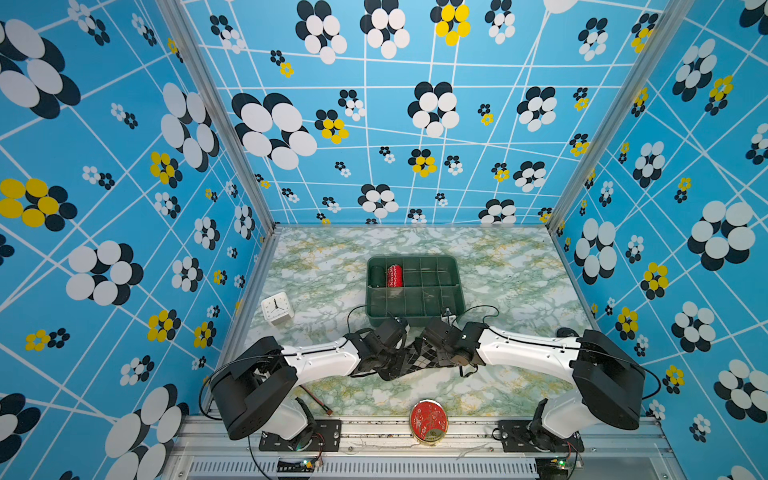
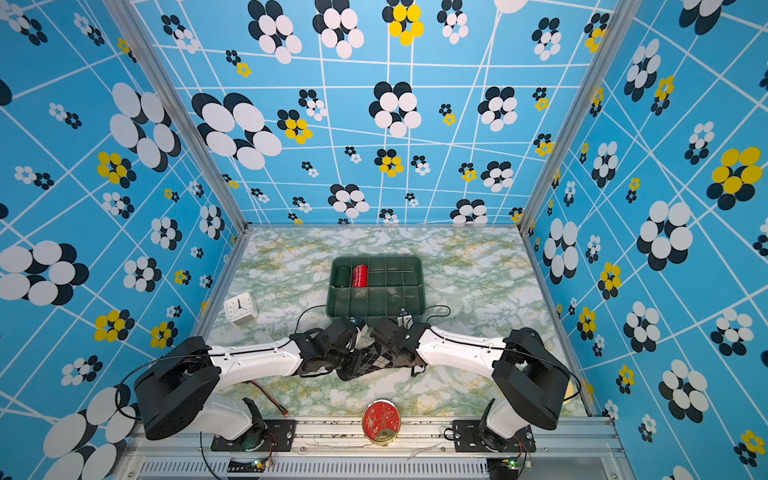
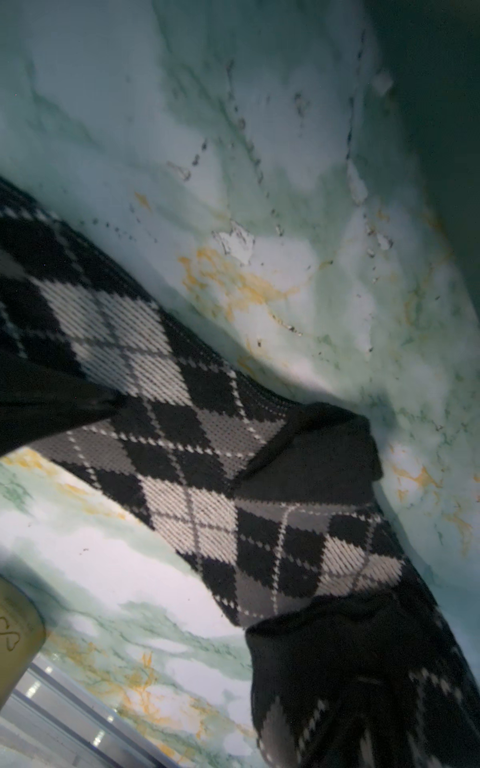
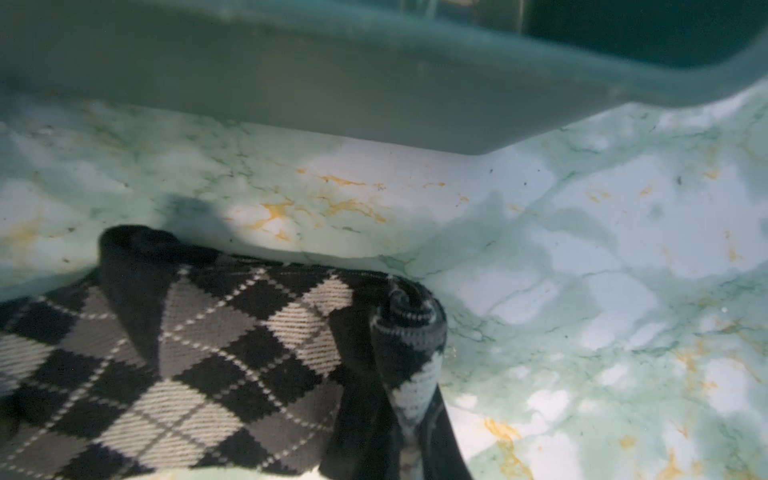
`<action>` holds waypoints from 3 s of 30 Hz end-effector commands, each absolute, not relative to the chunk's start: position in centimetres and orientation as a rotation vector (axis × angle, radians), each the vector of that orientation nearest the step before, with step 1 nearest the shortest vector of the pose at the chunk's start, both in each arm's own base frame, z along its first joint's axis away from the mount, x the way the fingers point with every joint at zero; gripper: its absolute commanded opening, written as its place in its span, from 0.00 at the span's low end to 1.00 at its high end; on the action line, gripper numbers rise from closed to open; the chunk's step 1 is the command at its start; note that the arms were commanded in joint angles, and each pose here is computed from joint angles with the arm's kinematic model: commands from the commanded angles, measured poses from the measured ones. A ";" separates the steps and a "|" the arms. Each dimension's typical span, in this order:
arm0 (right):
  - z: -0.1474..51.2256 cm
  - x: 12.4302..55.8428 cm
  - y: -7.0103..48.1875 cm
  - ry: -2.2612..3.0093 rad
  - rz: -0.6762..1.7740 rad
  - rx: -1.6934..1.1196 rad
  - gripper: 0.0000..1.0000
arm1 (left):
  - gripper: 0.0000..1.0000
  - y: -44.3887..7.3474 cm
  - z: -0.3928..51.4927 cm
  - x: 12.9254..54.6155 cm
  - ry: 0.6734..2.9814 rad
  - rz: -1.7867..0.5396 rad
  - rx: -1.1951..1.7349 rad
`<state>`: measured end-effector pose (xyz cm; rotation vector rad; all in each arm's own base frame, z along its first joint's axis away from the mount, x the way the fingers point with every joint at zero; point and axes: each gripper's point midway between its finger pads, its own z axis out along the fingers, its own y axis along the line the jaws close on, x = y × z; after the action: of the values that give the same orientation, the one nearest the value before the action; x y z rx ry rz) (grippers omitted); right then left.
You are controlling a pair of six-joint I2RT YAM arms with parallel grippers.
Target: Roll the socks
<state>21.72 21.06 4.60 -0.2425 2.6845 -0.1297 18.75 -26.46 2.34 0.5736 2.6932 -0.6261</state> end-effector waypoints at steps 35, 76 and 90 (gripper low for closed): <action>5.6 21.5 24.6 2.677 -0.023 -0.270 0.25 | 0.00 -25.3 2.5 18.9 2.688 -0.603 0.557; 5.5 22.4 24.9 2.574 -0.265 -0.282 0.17 | 0.00 -25.6 1.9 18.5 2.707 -0.623 0.561; 4.9 21.8 26.7 2.606 -0.146 -0.299 0.22 | 0.00 -25.5 2.0 18.6 2.706 -0.622 0.562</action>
<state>21.94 25.28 4.89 -0.2937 2.6032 -0.2147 19.09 -26.00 2.47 0.5489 2.6842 -0.6309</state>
